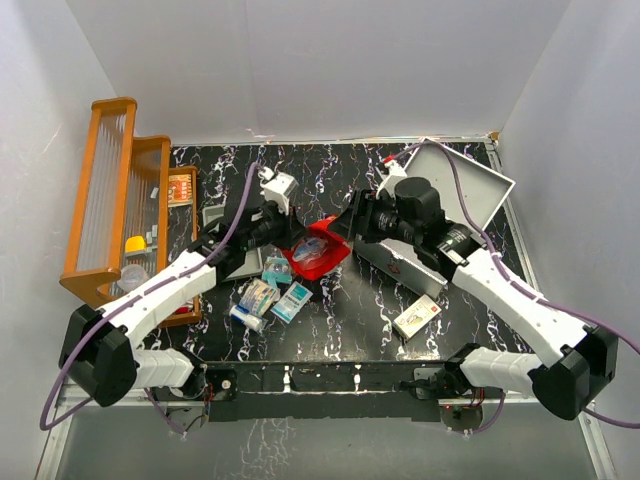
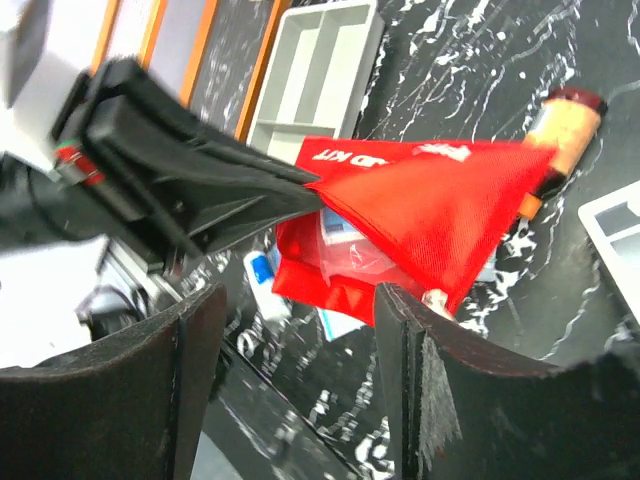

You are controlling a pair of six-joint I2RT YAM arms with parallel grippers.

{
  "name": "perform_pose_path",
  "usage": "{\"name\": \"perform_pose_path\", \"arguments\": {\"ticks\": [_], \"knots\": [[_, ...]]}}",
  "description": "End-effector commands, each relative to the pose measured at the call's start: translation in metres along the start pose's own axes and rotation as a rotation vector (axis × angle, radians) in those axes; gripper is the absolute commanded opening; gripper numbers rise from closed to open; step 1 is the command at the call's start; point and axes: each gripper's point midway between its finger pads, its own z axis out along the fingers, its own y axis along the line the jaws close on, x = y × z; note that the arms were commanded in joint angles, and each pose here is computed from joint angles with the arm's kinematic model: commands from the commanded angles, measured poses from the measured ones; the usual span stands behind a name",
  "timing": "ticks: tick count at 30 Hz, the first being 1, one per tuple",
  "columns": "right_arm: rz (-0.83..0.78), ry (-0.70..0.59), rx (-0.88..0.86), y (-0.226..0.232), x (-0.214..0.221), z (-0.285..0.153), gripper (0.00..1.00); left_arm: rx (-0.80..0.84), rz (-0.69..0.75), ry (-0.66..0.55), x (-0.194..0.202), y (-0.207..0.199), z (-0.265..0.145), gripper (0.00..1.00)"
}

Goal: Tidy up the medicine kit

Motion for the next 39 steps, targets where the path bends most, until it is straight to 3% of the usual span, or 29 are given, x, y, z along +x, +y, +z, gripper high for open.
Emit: {"name": "perform_pose_path", "arguments": {"ticks": [1,5,9,18,22,27,30,33,39], "knots": [[-0.414,0.133,-0.096,0.006,0.013,-0.019,0.59,0.229,0.259,0.141,0.008,-0.028,-0.009,0.00],[-0.552,0.181,-0.129,-0.002,0.020,-0.007,0.60,0.323,0.293,0.212,0.014,-0.041,-0.012,0.00],[-0.592,0.257,-0.119,-0.018,0.037,0.003,0.60,0.365,0.288,0.242,0.015,-0.047,-0.014,0.00],[-0.585,0.192,-0.092,-0.031,0.034,0.027,0.56,0.512,0.190,0.280,0.023,-0.069,-0.016,0.00],[-0.590,0.223,-0.094,-0.037,0.041,0.035,0.47,0.527,0.162,0.301,0.025,-0.071,-0.014,0.00],[-0.584,0.210,-0.123,-0.032,0.043,0.035,0.16,0.511,0.125,0.289,0.021,-0.068,-0.012,0.00],[-0.550,0.185,-0.142,-0.027,0.043,0.033,0.00,0.492,0.088,0.260,0.013,-0.066,-0.012,0.13],[-0.486,0.123,-0.136,-0.023,0.036,0.031,0.00,0.414,0.039,0.223,0.008,-0.057,-0.011,0.34],[-0.261,-0.062,0.004,-0.023,0.011,0.041,0.00,0.007,-0.120,0.097,-0.020,-0.005,-0.019,0.57]]}}
